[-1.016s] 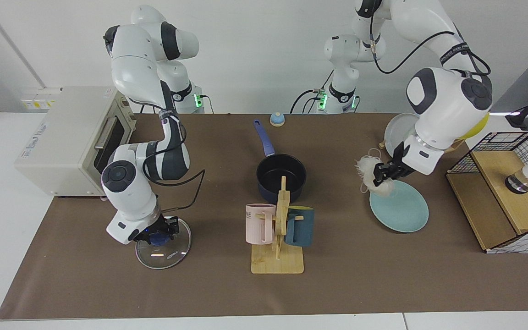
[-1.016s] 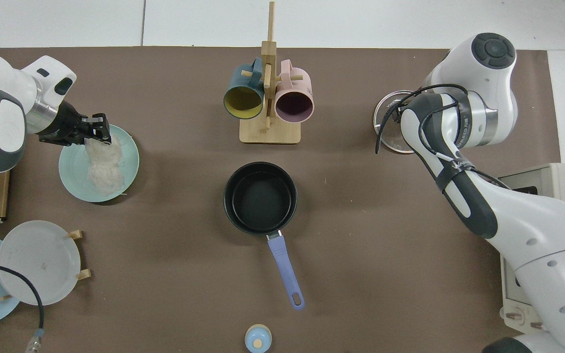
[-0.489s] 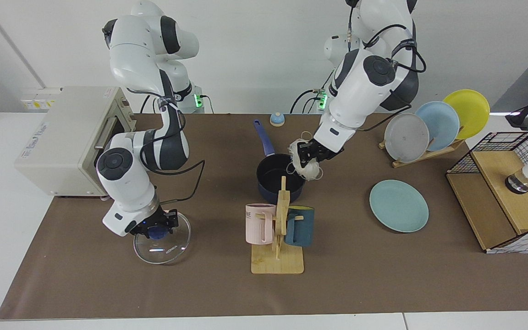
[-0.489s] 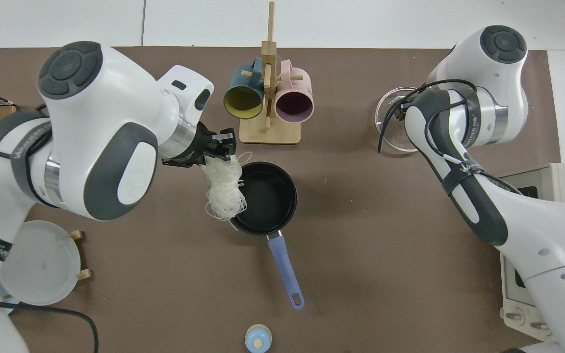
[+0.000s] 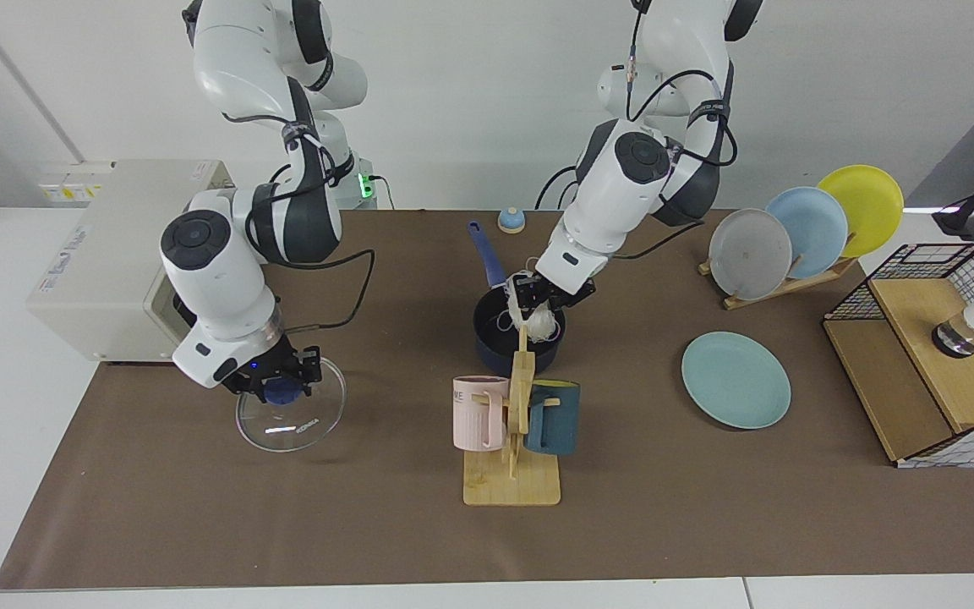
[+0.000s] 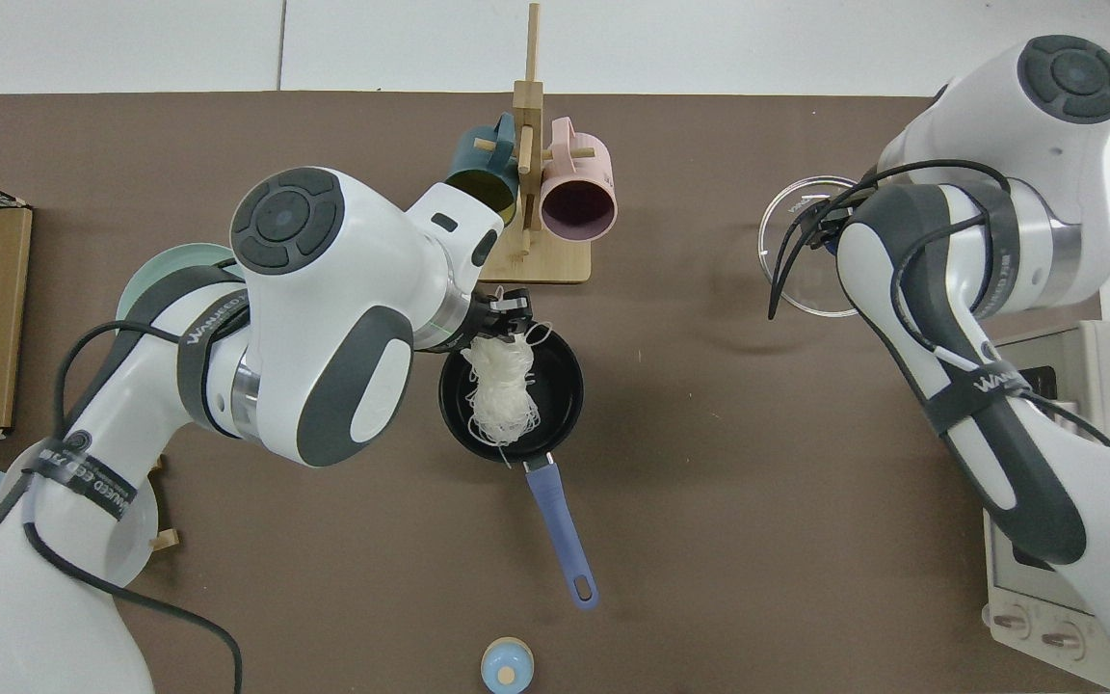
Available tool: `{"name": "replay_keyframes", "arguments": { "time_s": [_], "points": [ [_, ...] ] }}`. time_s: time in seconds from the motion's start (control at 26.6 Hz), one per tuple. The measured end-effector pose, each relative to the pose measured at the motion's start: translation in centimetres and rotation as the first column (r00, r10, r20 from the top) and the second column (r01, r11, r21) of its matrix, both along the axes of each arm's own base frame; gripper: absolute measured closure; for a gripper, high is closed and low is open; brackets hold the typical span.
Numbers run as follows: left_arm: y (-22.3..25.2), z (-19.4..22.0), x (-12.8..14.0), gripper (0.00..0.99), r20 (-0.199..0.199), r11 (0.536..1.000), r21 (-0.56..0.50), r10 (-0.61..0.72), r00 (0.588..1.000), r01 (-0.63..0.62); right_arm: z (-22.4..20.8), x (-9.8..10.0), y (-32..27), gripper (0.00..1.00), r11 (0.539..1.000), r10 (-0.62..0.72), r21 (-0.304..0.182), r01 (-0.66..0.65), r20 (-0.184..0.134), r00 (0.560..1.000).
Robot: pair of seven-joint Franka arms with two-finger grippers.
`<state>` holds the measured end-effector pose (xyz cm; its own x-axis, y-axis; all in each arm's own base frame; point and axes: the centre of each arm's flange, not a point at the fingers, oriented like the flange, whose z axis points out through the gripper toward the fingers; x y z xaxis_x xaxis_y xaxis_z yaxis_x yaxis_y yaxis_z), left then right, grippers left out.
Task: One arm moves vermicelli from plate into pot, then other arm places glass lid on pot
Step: 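Lower the vermicelli into the pot and open the left gripper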
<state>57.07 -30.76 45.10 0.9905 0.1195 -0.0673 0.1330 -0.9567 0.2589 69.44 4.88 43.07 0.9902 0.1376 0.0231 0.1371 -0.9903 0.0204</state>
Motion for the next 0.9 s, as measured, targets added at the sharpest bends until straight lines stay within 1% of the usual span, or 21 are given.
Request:
{"name": "replay_keyframes", "arguments": {
  "time_s": [0.15, 0.3, 0.49, 0.64, 0.72, 0.75, 0.79, 0.83, 0.87, 0.9],
  "points": [
    [-1.2, -2.3, -0.7, 0.648, -0.006, 1.0, 0.001, -0.014, 1.0, 0.014, 2.4, -2.2, -0.2, 0.34, 1.0, -0.002, -0.001, 0.002, -0.014, 1.0],
    [-2.1, -4.6, -1.1, 0.648, -0.019, 1.0, 0.002, -0.023, 1.0, 0.024, 4.6, -4.3, -0.5, 0.34, 1.0, -0.005, -0.002, 0.005, -0.016, 1.0],
    [-2.0, -6.8, -1.4, 0.652, -0.032, 0.998, 0.035, -0.044, 0.999, 0.045, 7.2, -7.1, -0.5, 0.34, 1.0, -0.012, 0.02, 0.013, -0.054, 0.998],
    [-1.9, -8.2, -1.8, 0.687, -0.041, 0.997, 0.049, -0.063, 0.997, 0.065, 9.0, -8.8, -0.5, 0.34, 0.999, -0.014, 0.029, 0.016, -0.079, 0.997],
    [-1.9, -8.4, -1.8, 0.652, -0.037, 0.996, 0.049, -0.079, 0.996, 0.081, 9.8, -9.6, -0.5, 0.34, 0.999, -0.015, 0.028, 0.018, -0.092, 0.996],
    [-1.9, -8.4, -1.8, 0.568, -0.035, 0.995, 0.049, -0.084, 0.996, 0.085, 10.0, -9.9, -0.5, 0.34, 0.999, -0.016, 0.028, 0.018, -0.097, 0.995],
    [-1.9, -8.4, -1.8, 0.515, -0.034, 0.995, 0.049, -0.086, 0.996, 0.087, 10.3, -10.2, -0.5, 0.34, 0.999, -0.016, 0.028, 0.019, -0.101, 0.995],
    [-1.8, -8.4, -1.8, 0.489, -0.031, 0.995, 0.051, -0.087, 0.996, 0.088, 10.4, -10.4, -0.5, 0.34, 0.999, -0.017, 0.028, 0.019, -0.102, 0.995],
    [-1.7, -8.3, -1.7, 0.441, -0.026, 0.994, 0.056, -0.09, 0.996, 0.091, 10.6, -10.7, -0.6, 0.34, 0.999, -0.017, 0.028, 0.02, -0.102, 0.995],
    [-1.6, -8.1, -1.6, 0.339, -0.018, 0.994, 0.063, -0.093, 0.996, 0.094, 10.7, -10.9, -0.6, 0.34, 0.999, -0.018, 0.028, 0.02, -0.102, 0.995]
  ]
}}
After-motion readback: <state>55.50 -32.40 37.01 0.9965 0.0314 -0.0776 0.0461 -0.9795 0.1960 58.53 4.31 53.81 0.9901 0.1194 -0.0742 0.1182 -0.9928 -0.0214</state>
